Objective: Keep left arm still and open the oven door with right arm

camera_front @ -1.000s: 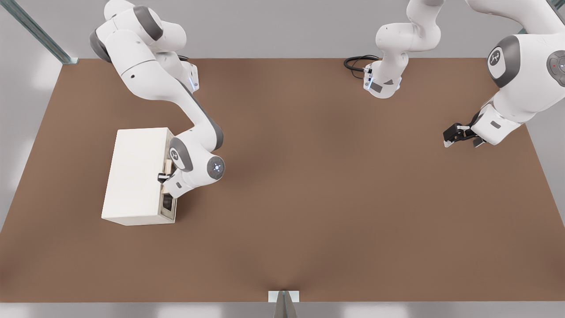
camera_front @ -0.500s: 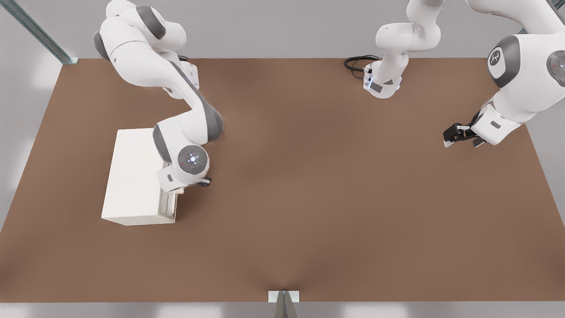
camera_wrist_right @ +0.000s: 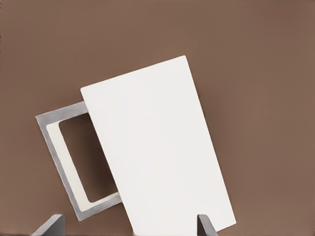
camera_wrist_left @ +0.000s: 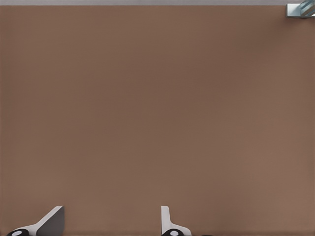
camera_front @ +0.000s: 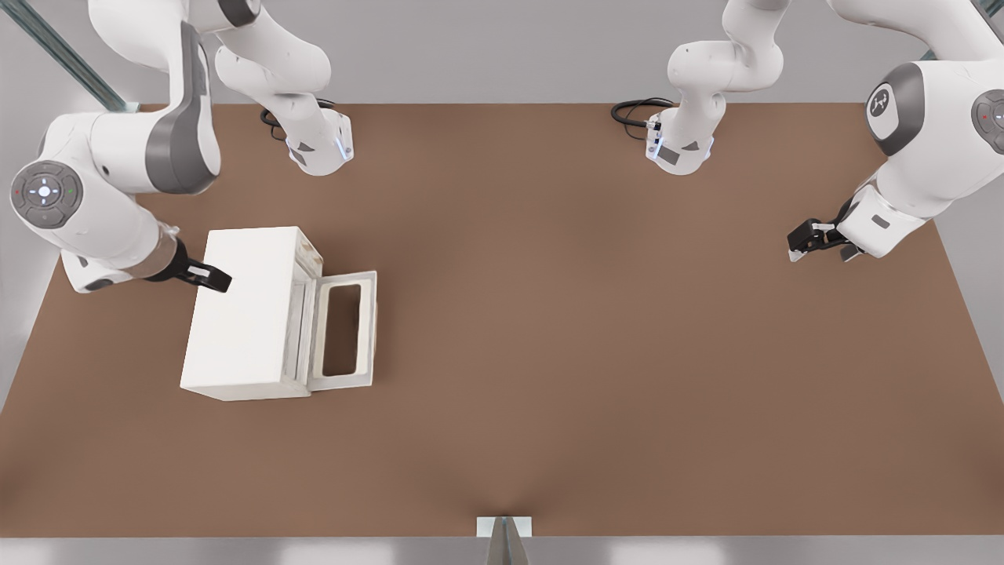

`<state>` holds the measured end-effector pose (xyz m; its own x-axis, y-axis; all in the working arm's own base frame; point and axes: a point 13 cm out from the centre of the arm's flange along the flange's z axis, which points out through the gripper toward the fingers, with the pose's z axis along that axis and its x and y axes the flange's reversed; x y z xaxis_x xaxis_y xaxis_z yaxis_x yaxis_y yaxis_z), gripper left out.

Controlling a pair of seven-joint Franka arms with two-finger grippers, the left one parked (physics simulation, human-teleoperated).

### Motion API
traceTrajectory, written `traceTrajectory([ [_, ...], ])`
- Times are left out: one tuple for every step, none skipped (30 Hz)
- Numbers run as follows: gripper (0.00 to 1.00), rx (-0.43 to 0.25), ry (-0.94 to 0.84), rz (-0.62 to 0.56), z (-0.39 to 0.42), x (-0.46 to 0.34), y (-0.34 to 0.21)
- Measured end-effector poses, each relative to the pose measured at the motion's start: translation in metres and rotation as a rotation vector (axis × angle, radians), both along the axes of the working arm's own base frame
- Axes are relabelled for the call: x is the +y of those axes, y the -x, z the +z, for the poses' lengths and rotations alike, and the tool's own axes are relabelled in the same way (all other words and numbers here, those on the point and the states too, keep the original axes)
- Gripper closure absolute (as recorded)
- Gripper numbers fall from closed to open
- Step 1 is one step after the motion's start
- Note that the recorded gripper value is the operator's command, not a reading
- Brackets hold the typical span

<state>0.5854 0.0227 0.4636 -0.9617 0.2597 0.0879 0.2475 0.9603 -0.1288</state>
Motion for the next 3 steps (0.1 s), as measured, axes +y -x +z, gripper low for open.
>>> traceTrajectory([
  [0.00, 0.008, -0.004, 0.025, -0.0034, 0.0014, -0.0007],
  [0.00, 0.016, -0.008, 0.048, -0.0063, 0.0026, -0.0015],
  [0.00, 0.021, -0.011, 0.069, -0.0079, 0.0033, -0.0019],
])
